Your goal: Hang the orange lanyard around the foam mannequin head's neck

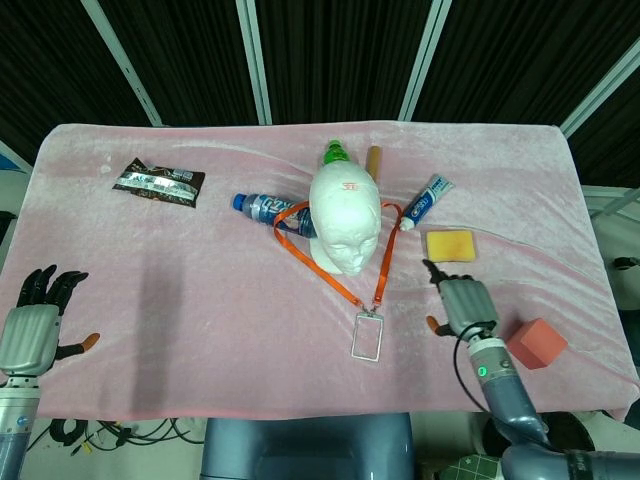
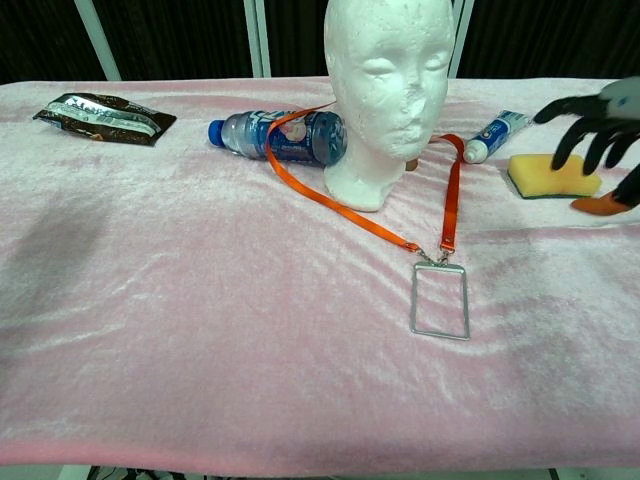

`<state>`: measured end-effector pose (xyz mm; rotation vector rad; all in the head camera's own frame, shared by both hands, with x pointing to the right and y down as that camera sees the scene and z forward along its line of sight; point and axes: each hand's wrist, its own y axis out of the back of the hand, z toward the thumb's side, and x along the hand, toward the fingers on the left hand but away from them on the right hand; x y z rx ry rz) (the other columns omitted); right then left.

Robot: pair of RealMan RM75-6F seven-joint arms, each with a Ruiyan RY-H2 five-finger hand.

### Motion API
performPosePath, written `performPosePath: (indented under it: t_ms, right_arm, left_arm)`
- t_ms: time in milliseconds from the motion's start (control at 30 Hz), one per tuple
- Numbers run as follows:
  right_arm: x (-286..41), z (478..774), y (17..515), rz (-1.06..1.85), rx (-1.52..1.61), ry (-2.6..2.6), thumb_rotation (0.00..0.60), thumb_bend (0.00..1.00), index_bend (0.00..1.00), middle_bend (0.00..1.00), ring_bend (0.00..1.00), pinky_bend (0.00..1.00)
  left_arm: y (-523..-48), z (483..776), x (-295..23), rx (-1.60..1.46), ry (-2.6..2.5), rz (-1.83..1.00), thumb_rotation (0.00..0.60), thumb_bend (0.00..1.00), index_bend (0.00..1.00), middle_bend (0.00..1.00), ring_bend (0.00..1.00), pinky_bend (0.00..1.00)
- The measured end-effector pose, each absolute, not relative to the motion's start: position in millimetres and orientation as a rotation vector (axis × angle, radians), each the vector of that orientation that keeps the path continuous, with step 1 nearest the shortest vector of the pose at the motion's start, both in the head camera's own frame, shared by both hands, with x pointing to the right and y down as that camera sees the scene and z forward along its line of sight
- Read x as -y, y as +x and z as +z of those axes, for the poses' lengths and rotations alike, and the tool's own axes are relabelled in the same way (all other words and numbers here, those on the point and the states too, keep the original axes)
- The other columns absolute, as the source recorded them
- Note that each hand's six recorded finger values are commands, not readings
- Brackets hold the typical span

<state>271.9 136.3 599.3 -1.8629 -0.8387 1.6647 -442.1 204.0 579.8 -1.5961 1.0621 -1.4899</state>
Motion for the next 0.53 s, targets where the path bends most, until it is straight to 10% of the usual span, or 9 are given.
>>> performPosePath:
  t_ms: [300, 533]
  right_arm:
    - [-125, 559, 359, 1.622, 1.049, -1.779, 0.600, 0.23, 0.02, 0.18, 0.24, 0.21]
    - [-174, 537, 403, 1.508, 0.997, -1.612, 0.600, 0.20, 0.02, 0.14, 0.22, 0.21]
  left_arm:
    - [-442, 579, -207, -1.045, -1.617, -1.497, 0.600, 0.10, 0.18, 0.17, 0.00, 0.00]
    - [-445, 574, -212, -1.052, -1.614, -1.520, 0.600, 0.10, 0.18, 0.17, 0.00, 0.00]
